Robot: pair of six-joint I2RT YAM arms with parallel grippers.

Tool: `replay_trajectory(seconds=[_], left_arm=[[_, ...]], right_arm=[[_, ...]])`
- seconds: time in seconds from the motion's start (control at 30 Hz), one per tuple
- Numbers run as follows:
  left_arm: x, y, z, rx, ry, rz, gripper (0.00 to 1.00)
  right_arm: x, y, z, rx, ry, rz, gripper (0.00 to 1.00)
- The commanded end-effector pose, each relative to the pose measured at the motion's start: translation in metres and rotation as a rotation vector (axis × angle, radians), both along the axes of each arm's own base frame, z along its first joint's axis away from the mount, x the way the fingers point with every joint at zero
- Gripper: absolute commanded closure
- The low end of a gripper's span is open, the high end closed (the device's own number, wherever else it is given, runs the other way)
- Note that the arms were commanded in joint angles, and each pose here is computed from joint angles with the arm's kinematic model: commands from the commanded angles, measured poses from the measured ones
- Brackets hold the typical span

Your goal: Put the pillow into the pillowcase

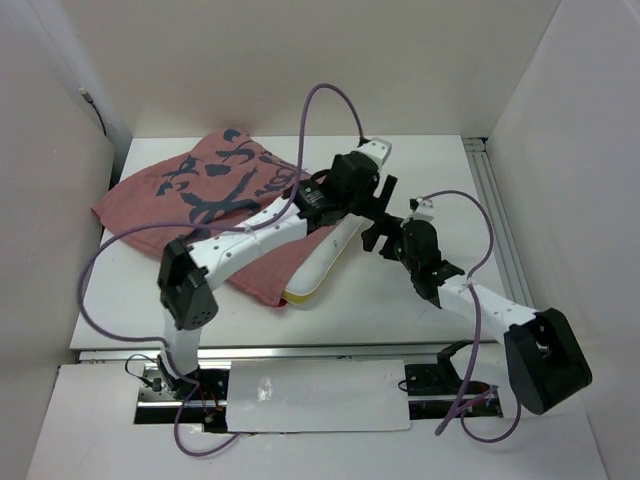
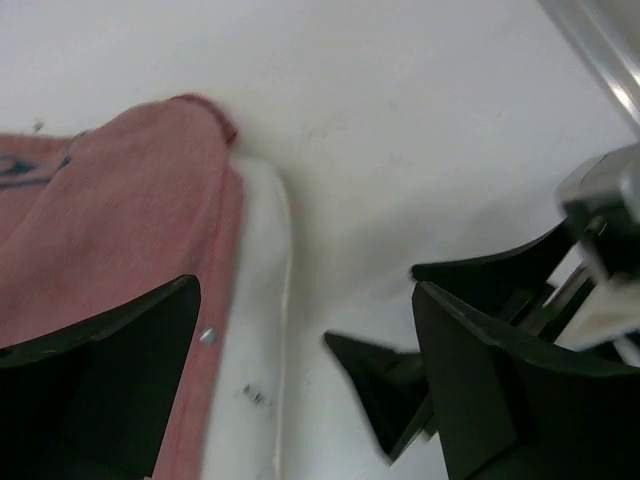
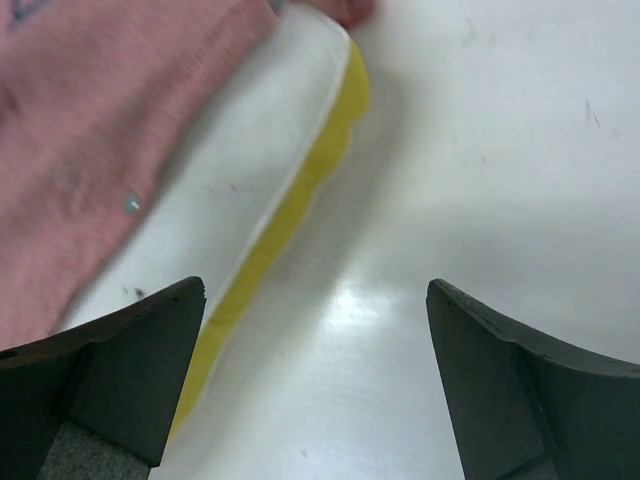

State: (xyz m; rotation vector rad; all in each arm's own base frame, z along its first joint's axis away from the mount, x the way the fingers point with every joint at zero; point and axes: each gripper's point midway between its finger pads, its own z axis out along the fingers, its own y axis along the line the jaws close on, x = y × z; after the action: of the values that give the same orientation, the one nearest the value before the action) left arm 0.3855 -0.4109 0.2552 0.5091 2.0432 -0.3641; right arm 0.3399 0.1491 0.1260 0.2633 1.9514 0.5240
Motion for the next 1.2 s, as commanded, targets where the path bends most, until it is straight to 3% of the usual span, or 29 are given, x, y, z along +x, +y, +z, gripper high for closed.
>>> replay_trajectory(seconds=[0.0,0.07,0.1,0.13,0.17,0.2,0.23,0.4,0.63,0.87,0.97,1.03,1.07,1.1,1.13,1.17], left_arm=[[-0.024,0.062,0.042,-0.030,-0.034,0.146,0.00],[-0.054,0.104,0.020,-0.045,0.030,0.241,0.00],[-0.071,0.130,-0.027,-0.005,0.110,0.322,0.00],[-0.086,0.147,-0.040,-0.006,0.143,0.361,0.00],[-0.107,0.165,-0.034,-0.092,0.164,0.424,0.00],[-0.117,0.179,-0.047,-0.069,0.175,0.427,0.00],[-0.141,0.197,-0.088,-0.028,0.248,0.469,0.00],[-0.194,0.207,-0.165,-0.008,0.368,0.387,0.00],[-0.194,0.207,-0.194,0.073,0.378,0.457,0.00],[-0.165,0.201,-0.199,0.023,0.385,0.508,0.03],[-0.154,0.209,-0.203,0.007,0.398,0.543,0.22],[-0.148,0.217,-0.203,0.001,0.399,0.573,0.40],[-0.144,0.221,-0.204,-0.007,0.406,0.592,0.80],[-0.144,0.222,-0.204,0.006,0.403,0.581,1.00],[-0.144,0.223,-0.204,0.017,0.399,0.571,1.00],[-0.145,0.216,-0.196,0.004,0.390,0.538,1.00]], right_arm=[[-0.017,-0.008,0.001,-0.056,0.070,0.031,0.01],[-0.037,0.019,0.003,-0.038,0.069,0.191,0.01],[-0.047,0.029,0.001,-0.064,0.059,0.279,0.01],[-0.056,0.041,0.001,-0.047,0.064,0.343,0.01],[-0.066,0.054,0.001,-0.065,0.053,0.413,0.01],[-0.073,0.063,0.002,-0.057,0.055,0.457,0.01],[-0.075,0.070,0.002,-0.061,0.040,0.482,0.01],[-0.096,0.119,0.003,-0.100,0.000,0.690,0.01],[-0.100,0.149,-0.025,-0.159,0.058,0.733,0.01],[-0.100,0.168,-0.036,-0.118,0.084,0.772,0.01],[-0.096,0.175,-0.037,-0.103,0.088,0.776,0.03],[-0.090,0.181,-0.038,-0.095,0.070,0.775,0.07],[-0.089,0.186,-0.033,-0.079,0.052,0.790,0.12],[-0.089,0.189,-0.038,-0.074,0.054,0.802,0.19],[-0.089,0.197,-0.030,-0.044,0.015,0.830,0.37],[-0.085,0.202,-0.030,-0.009,0.022,0.831,0.47]])
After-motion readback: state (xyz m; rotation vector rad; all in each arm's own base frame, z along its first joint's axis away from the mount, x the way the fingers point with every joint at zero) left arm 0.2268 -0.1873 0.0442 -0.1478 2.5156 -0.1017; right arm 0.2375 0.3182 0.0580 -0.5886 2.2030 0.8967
